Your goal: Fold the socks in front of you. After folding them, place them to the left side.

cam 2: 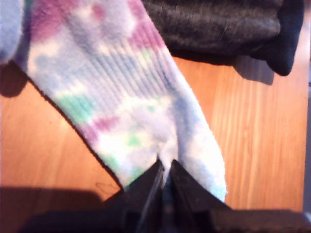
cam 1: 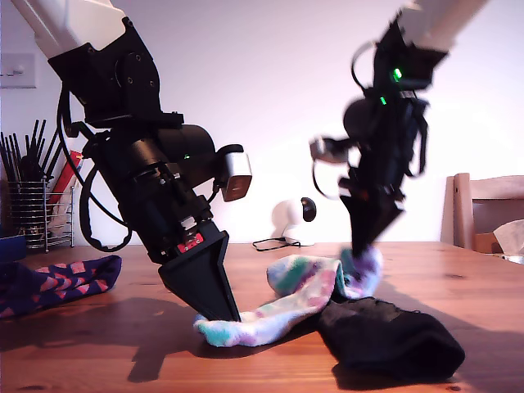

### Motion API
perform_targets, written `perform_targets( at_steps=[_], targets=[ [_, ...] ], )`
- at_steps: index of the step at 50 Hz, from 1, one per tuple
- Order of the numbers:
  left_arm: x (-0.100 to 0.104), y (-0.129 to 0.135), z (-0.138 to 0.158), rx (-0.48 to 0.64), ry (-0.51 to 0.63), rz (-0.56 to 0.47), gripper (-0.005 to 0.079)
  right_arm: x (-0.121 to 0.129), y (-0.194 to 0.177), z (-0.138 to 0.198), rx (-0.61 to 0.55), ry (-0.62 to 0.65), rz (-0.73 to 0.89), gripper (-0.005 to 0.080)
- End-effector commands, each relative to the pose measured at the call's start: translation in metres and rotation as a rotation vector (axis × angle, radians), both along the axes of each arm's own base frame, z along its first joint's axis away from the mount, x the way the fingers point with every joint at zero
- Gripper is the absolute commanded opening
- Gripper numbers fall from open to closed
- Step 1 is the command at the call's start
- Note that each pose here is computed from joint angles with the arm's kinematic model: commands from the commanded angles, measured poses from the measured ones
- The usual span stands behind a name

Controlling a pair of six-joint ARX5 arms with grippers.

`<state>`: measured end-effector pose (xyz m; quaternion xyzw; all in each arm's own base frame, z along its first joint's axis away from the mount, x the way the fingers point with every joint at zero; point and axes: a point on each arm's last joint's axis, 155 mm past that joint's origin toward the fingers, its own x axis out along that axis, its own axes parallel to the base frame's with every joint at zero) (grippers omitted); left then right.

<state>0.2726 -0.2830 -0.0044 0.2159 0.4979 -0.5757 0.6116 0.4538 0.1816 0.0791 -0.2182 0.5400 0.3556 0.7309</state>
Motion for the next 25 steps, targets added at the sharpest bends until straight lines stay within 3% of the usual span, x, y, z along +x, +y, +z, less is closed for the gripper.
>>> perform_targets(
  at_steps=[1,9,25],
  targets=[
    [-0.039,0.042,-0.054,0.191,0.164,0.016,-0.0024,-0.012,0.006,-0.012,-0.013,0.052,0.017,-0.0011],
    [-0.042,0.049,-0.036,0.202,0.185,0.03,-0.0024,-0.016,0.015,-0.012,-0.013,0.049,0.04,-0.0011],
    [-0.01,0.038,0.024,0.099,0.007,0.073,-0.0024,-0.015,0.017,-0.012,-0.013,0.044,0.046,-0.0011]
  ],
)
